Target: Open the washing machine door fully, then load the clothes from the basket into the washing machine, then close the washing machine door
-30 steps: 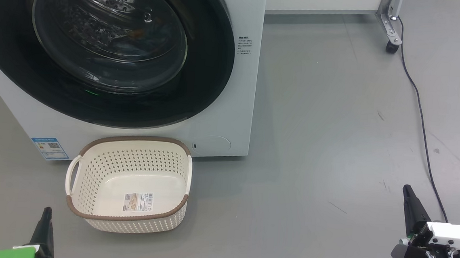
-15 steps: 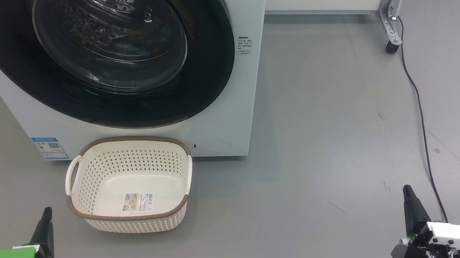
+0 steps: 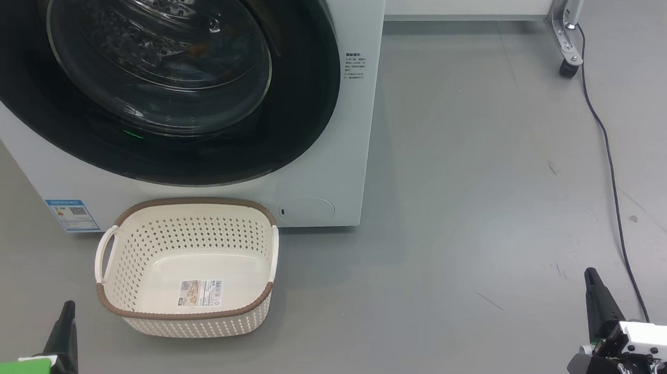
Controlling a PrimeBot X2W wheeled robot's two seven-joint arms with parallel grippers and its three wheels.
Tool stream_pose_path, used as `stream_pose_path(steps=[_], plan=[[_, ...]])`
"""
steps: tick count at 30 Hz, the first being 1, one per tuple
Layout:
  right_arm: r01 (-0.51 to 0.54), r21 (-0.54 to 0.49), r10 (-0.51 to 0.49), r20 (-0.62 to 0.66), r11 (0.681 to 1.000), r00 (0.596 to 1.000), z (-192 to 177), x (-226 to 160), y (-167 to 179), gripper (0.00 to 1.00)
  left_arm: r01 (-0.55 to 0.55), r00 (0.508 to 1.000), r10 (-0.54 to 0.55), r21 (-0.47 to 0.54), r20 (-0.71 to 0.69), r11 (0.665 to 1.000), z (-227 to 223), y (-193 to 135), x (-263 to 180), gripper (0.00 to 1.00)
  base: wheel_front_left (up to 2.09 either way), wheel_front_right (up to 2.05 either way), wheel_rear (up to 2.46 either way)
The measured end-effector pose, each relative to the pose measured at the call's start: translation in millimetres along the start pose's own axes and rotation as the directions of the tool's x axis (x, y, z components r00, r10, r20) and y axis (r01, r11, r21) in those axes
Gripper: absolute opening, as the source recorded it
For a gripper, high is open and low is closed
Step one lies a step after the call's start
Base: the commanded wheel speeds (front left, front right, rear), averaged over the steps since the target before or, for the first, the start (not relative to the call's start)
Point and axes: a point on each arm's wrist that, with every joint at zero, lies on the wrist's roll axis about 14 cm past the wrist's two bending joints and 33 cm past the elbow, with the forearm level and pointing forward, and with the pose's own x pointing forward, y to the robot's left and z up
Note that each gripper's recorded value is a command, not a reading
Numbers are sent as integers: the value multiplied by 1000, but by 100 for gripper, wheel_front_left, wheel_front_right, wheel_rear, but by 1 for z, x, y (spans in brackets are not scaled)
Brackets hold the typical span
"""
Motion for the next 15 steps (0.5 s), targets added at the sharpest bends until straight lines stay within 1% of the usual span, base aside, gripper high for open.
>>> stream_pose_path(steps=[15], plan=[[-1, 0, 1, 1, 1000, 1000, 0, 0, 0, 0, 1, 1000, -1, 0, 1, 1000, 0, 0, 1, 0, 0, 0, 0]])
